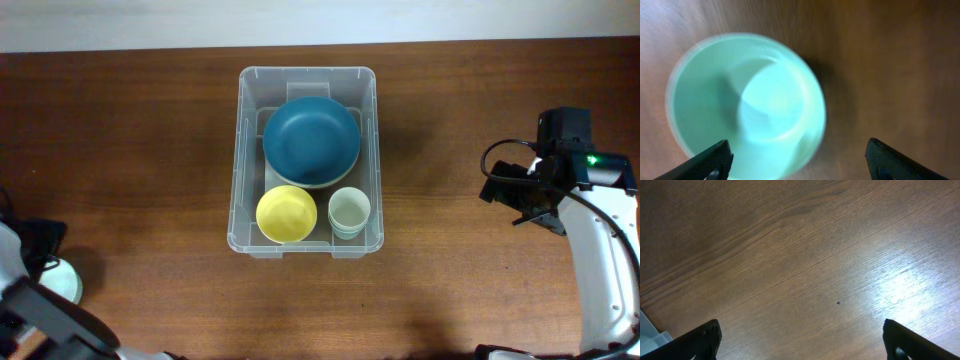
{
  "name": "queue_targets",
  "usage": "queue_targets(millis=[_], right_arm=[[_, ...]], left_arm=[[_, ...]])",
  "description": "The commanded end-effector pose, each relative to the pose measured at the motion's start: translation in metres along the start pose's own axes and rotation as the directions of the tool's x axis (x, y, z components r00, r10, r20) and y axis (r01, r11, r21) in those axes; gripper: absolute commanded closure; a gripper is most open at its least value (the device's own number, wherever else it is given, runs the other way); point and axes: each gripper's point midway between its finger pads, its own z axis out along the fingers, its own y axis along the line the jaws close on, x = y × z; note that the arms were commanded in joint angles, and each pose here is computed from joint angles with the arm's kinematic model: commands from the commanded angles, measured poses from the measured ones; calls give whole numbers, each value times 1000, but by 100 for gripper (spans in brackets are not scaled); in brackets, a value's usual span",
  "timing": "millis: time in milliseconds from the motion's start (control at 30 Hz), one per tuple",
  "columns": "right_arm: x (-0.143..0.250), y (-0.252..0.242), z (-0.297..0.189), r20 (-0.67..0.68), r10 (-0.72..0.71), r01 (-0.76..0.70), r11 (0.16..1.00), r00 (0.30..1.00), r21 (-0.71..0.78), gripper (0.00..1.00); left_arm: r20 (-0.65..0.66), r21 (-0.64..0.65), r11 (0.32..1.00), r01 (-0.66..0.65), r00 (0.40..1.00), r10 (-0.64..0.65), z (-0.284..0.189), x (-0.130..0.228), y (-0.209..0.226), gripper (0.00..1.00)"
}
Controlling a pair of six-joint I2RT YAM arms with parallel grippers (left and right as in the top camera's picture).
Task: Pack container
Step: 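Grasp the mint green bowl rim with the left gripper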
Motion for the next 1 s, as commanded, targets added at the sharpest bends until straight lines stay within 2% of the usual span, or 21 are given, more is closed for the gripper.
queue_targets(millis=[0, 233, 267, 300, 367, 500, 633, 733, 833, 967], right_arm=[[-5, -1, -8, 30, 13, -12, 1000, 999, -8, 1], [-5, -1, -8, 31, 13, -12, 1000, 999, -8, 1], [-5, -1, -8, 31, 13, -12, 1000, 999, -8, 1], [-5, -1, -8, 31, 13, -13, 1000, 999, -8, 1], [-5, -1, -8, 31, 13, -13, 1000, 999, -8, 1], [-5, -1, -8, 31, 13, -13, 1000, 999, -8, 1], [-5, -1, -8, 31, 13, -13, 1000, 999, -8, 1], [-5, -1, -8, 28, 12, -12, 1000, 1000, -7, 1], [-5, -1, -8, 28, 12, -12, 1000, 1000, -7, 1], [-5, -1, -8, 29, 13, -13, 1000, 1000, -7, 1]], left_arm=[[-120, -40, 998, -46, 992, 41, 38, 20, 2, 13], [-166, -40, 998, -51, 985, 44, 51, 29, 0, 28], [-165, -39, 998, -51, 985, 44, 51, 29, -1, 36], [-166, -40, 998, -51, 985, 44, 51, 29, 0, 51], [-170, -42, 998, -52, 984, 44, 51, 30, 0, 71], [-179, -33, 998, -50, 983, 43, 50, 31, -1, 84], [-177, 1, 998, -58, 982, 58, 45, 31, -12, 89], [-137, 39, 993, -109, 984, 113, 19, 29, -32, 94], [-53, 103, 977, -188, 980, 194, -23, 33, -59, 94], [115, 221, 910, -351, 936, 334, -103, 60, -100, 94]])
